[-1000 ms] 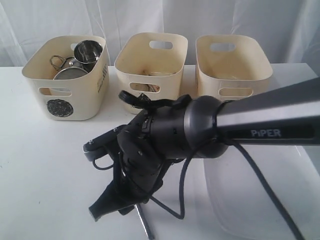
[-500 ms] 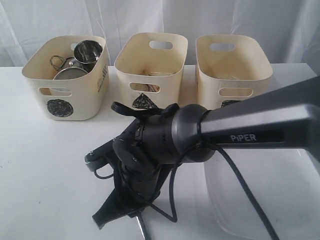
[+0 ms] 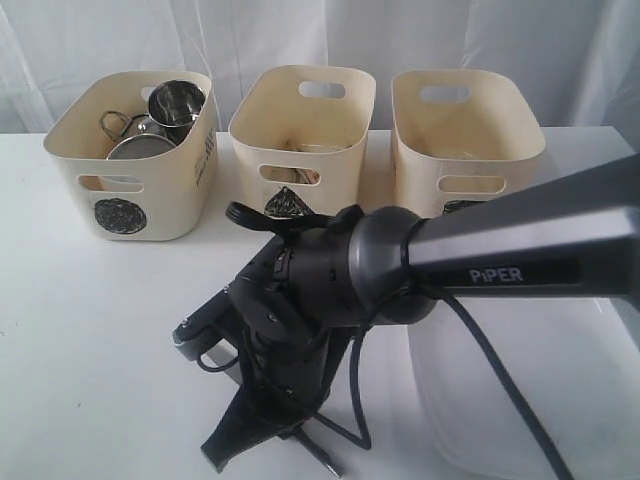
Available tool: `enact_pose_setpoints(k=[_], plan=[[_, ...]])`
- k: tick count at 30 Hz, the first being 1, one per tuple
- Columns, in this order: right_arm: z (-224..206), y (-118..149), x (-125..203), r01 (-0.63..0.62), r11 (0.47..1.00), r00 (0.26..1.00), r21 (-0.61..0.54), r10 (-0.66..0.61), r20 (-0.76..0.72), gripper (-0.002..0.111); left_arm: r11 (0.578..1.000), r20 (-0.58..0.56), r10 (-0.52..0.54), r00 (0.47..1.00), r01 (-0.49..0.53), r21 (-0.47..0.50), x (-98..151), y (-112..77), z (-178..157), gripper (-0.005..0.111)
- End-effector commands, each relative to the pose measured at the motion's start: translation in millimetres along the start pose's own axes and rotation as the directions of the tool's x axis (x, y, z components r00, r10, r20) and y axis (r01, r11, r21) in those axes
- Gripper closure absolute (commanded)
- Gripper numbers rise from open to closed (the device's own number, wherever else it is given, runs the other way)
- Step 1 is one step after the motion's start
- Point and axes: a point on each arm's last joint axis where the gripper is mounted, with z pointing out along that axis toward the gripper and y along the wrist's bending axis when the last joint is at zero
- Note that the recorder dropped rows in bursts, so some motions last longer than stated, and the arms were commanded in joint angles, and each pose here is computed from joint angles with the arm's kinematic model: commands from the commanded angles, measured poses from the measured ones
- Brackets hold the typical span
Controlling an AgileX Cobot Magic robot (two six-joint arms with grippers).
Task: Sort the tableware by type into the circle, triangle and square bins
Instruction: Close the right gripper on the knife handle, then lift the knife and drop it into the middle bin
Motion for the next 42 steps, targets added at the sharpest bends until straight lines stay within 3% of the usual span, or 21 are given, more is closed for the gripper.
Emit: enact_pose_setpoints(k=[1,14,20,25,32,42], plan=[[-22.9,-2.2,1.9,0.0,1.0,0.999,-0.004,0.0,0.032,0.108,1.0,-0.013,-0.007,1.0,0.007,0.004,3.2,-0.6,1.0,0.107],[-52.1,-3.4,-0.9,-0.004,1.0,0.992,-0.017,0.006,0.128,0.108,1.0,-0.013,-0.007,1.0,0.007,0.004,3.2,-0.6,1.0,0.107],[-98.2,-9.4,-16.2,-0.011,1.0,0.93,-0.012,0.015,0.367,0.108,1.0,-0.013,-0.007,1.0,0.007,0.004,3.2,-0.6,1.0,0.107],[-131.8,-34.9,-31.4,-0.089,0.996,0.811,0.007,0.068,0.58,0.108,1.0,-0.013,-0.007,1.0,0.007,0.004,3.2,-0.6,1.0,0.107],[-150.0,-84.8,-45.5,-0.262,0.956,0.595,-0.132,0.268,0.758,0.108,1.0,-0.013,-0.007,1.0,0.007,0.004,3.2,-0.6,1.0,0.107],[-160.3,-161.8,-56.0,-0.281,0.94,0.246,-0.196,0.267,0.932,0.108,1.0,-0.013,-0.007,1.0,0.007,0.004,3.2,-0.6,1.0,0.107]])
